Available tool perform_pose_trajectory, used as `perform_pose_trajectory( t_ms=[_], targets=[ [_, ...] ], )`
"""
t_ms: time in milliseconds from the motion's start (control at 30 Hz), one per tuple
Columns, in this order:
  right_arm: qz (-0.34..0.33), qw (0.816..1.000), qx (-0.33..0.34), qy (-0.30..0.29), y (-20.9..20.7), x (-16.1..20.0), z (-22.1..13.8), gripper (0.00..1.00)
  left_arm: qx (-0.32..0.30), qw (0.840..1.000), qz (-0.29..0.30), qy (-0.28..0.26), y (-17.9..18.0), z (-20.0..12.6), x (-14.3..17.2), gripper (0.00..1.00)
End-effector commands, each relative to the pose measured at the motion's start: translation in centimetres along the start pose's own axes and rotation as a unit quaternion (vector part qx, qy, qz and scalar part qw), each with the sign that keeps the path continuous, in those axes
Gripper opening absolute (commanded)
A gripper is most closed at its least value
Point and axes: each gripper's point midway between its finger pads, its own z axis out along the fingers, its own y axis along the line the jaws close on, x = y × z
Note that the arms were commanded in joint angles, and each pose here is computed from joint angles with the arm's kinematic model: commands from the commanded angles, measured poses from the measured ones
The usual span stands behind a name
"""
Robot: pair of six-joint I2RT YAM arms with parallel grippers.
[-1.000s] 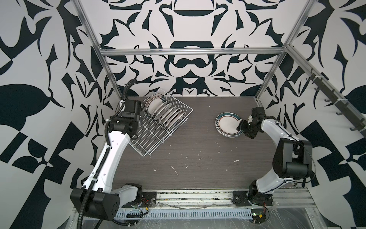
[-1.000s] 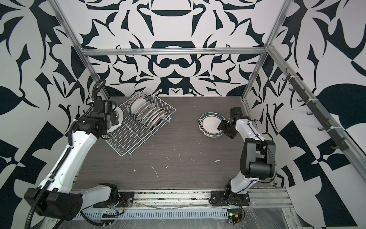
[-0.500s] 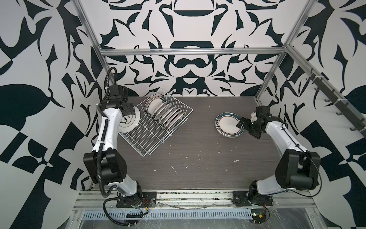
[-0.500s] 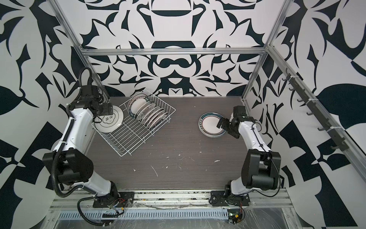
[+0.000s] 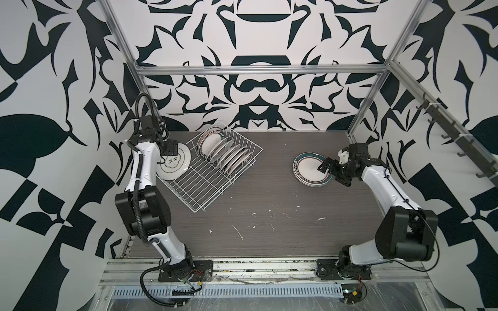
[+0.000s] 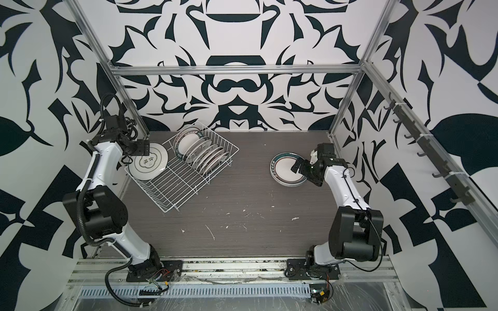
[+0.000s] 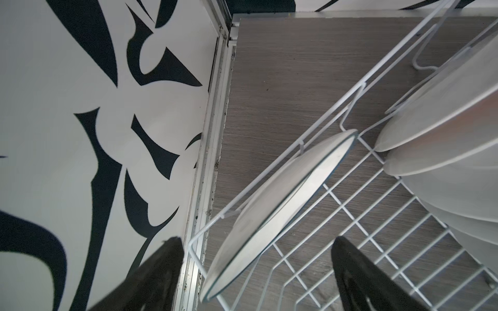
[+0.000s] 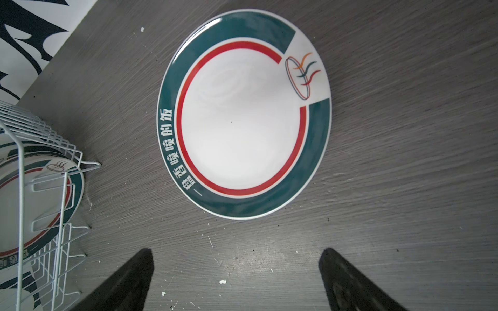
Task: Unload the plates from the dish rack
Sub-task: Pick up a plate from the dish rack.
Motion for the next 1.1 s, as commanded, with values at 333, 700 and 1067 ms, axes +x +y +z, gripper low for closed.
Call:
perform_pose_trajectory(
  t_ms=[333,700,1067],
  targets=[
    [-0.019,1.000,-0.022,-0.011,1.2,-0.6,-0.3,1.00,0.022,1.000,0.009,0.000,-0.7,1.6,0.2,0.75],
    [-0.023,0.999,-0.038,-0.014,1.8,-0.7,-0.7,1.00,0.036,0.999,-0.006,0.009,-1.5,2.1,1.6,0.52],
    [-0.026,0.998,-0.052,-0.015,2.4,-0.6,-1.0,1.00,0.024,0.999,-0.023,0.018,-1.3,2.0,3.0,0.35]
  ],
)
